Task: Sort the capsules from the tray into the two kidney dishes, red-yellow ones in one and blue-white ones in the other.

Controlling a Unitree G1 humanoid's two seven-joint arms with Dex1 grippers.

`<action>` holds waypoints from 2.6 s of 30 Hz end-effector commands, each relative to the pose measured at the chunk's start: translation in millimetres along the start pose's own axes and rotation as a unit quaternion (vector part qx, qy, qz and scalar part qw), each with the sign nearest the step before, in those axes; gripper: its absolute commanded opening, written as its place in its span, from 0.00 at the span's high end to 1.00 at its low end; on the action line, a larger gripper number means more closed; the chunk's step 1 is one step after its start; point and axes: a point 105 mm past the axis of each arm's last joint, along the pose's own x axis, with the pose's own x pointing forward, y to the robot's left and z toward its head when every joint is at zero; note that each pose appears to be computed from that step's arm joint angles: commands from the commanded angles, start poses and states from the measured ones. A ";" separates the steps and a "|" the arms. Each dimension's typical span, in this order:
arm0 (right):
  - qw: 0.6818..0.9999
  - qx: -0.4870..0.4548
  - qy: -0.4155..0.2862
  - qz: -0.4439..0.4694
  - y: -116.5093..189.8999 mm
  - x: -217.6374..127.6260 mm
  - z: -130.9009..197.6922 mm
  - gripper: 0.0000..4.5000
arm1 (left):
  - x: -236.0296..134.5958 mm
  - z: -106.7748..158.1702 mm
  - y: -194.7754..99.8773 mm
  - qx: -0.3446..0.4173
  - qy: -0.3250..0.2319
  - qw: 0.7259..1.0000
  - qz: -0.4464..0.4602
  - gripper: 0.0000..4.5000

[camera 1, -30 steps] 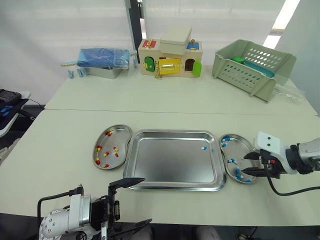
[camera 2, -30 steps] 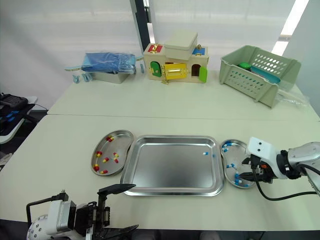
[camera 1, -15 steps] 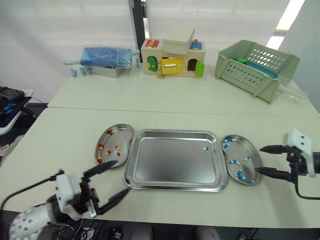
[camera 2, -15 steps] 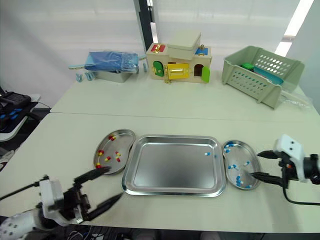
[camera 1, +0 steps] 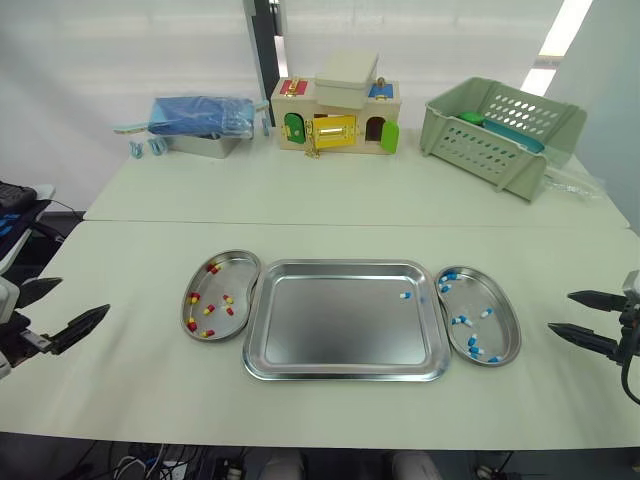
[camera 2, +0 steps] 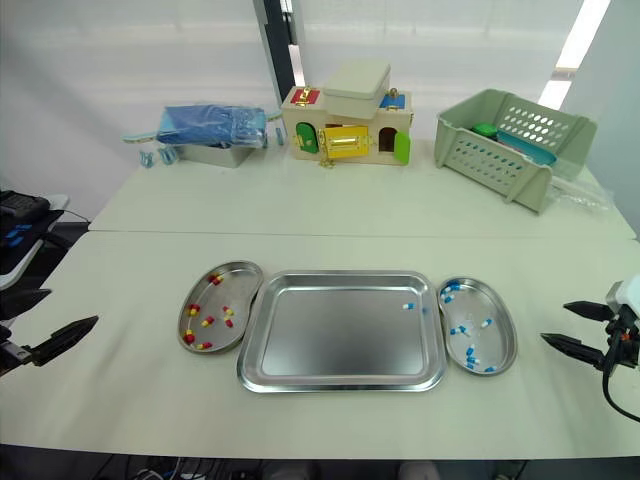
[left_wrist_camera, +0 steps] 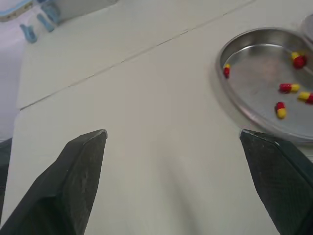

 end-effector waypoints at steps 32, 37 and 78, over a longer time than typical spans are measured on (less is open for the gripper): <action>0.960 -0.150 0.052 0.228 65.6 44.6 110.3 0.01 | 11.2 22.4 -157.0 0.021 -0.179 0.947 -0.265 0.00; 0.940 -0.205 0.068 0.265 83.4 79.4 125.1 0.01 | 5.0 27.5 -205.1 -0.002 -0.230 0.928 -0.292 0.00; 0.855 -0.384 0.193 0.290 102.2 189.9 107.9 0.37 | -24.9 30.7 -282.1 -0.075 -0.326 0.894 -0.298 0.00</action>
